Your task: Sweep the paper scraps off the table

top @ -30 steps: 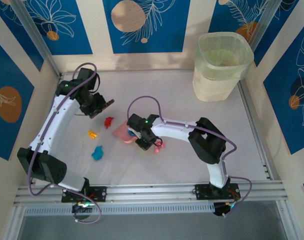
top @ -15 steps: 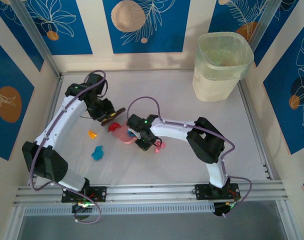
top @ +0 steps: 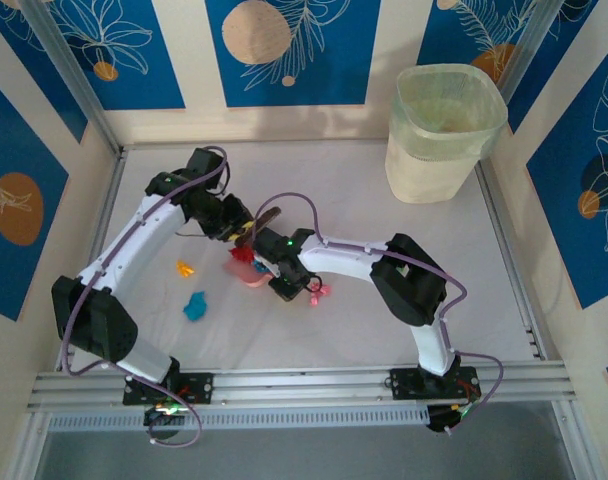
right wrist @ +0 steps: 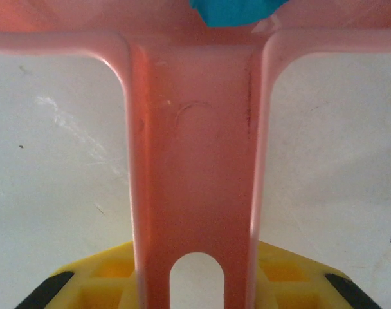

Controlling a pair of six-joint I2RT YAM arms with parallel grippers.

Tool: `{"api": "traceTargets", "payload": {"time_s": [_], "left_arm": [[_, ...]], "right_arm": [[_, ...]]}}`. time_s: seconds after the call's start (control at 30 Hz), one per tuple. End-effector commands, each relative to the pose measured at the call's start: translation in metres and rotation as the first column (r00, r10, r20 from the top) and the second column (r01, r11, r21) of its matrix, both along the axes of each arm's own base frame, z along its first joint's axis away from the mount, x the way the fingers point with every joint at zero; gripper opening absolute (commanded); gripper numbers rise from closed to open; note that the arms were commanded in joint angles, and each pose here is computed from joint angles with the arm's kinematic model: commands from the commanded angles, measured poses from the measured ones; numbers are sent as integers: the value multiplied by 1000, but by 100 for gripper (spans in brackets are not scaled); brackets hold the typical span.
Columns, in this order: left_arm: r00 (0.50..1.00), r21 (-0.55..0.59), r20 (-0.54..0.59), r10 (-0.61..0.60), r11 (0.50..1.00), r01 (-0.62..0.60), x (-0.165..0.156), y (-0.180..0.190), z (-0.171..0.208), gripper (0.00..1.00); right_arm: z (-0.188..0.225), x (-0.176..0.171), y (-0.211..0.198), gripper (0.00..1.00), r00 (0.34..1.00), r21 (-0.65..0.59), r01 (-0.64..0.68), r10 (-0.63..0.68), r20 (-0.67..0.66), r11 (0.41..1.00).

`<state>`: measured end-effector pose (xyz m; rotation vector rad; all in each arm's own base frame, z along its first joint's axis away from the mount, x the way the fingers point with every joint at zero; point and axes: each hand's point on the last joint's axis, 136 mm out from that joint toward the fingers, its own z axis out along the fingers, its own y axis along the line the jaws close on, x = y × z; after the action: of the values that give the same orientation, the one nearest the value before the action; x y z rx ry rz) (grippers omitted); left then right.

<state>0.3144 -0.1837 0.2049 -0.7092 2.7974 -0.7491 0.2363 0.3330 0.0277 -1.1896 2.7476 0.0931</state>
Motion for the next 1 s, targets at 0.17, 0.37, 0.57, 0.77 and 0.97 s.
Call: {"api": "traceTargets", "payload": {"time_s": [0.17, 0.37, 0.57, 0.77, 0.97], "left_arm": [[1000, -112, -15, -7, 994, 5, 0, -23, 10, 0], [998, -110, 57, 10, 994, -3, 13, -22, 31, 0], [980, -142, 194, 44, 990, -16, 32, -20, 68, 0], [915, -176, 386, 120, 983, -54, 52, -4, 116, 0], [813, -144, 538, 222, 975, -171, 56, 39, 157, 0]], "right_arm": [[9, 12, -7, 0, 996, 46, 85, -85, 5, 995], [14, 19, -16, 0, 993, 50, 110, -112, 35, 993], [24, 25, -22, 0, 988, 61, 128, -132, 83, 990], [44, 32, -27, 0, 982, 80, 140, -149, 118, 987], [78, 53, -44, 0, 966, 75, 204, -214, 148, 976]]}}
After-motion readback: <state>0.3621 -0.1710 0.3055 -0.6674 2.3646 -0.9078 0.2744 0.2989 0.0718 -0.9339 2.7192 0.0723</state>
